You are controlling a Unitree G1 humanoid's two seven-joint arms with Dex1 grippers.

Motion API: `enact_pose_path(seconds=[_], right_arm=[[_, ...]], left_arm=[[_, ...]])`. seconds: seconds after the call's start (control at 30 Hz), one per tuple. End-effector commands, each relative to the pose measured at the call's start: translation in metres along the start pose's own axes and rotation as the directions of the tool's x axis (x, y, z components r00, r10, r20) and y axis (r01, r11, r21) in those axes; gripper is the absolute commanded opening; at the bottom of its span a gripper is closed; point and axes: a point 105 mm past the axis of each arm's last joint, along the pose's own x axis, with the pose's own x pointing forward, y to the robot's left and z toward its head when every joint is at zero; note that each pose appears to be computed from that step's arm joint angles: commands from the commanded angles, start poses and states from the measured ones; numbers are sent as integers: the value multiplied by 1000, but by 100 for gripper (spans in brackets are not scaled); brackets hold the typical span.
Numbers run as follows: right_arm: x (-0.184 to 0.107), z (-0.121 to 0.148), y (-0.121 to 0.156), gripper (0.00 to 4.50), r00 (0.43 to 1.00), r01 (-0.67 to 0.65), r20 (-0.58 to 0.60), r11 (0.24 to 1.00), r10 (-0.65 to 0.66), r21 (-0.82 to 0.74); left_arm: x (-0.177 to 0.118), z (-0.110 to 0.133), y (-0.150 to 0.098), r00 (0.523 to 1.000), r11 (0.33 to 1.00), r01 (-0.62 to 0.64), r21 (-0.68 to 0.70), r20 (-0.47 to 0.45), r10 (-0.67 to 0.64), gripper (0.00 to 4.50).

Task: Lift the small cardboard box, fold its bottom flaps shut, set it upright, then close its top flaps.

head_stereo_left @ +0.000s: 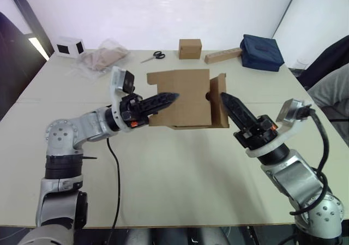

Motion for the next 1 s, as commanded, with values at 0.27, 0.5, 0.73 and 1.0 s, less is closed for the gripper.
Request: enact_pose_path(seconds=[0.27,0.5,0.73,1.0], right_arm=[[2,1,2,144,1000,12,22,998,-11,-55],[4,1,3,144,1000,12,26,998,-11,-62],[6,1,6,144,1000,5,28,998,-3,-70],[9,-3,10,144,1000,-2,14,997,3,-79]], left_arm=[[9,-2,-12,999,997,35,68,-25,-34,0],[8,-5,-13,999,997,36,75,-35,-34,0],[8,-7,-10,999,996,28,82,-40,-25,0],[10,-5,-6,1000,996,9,94,-22,-7,0]])
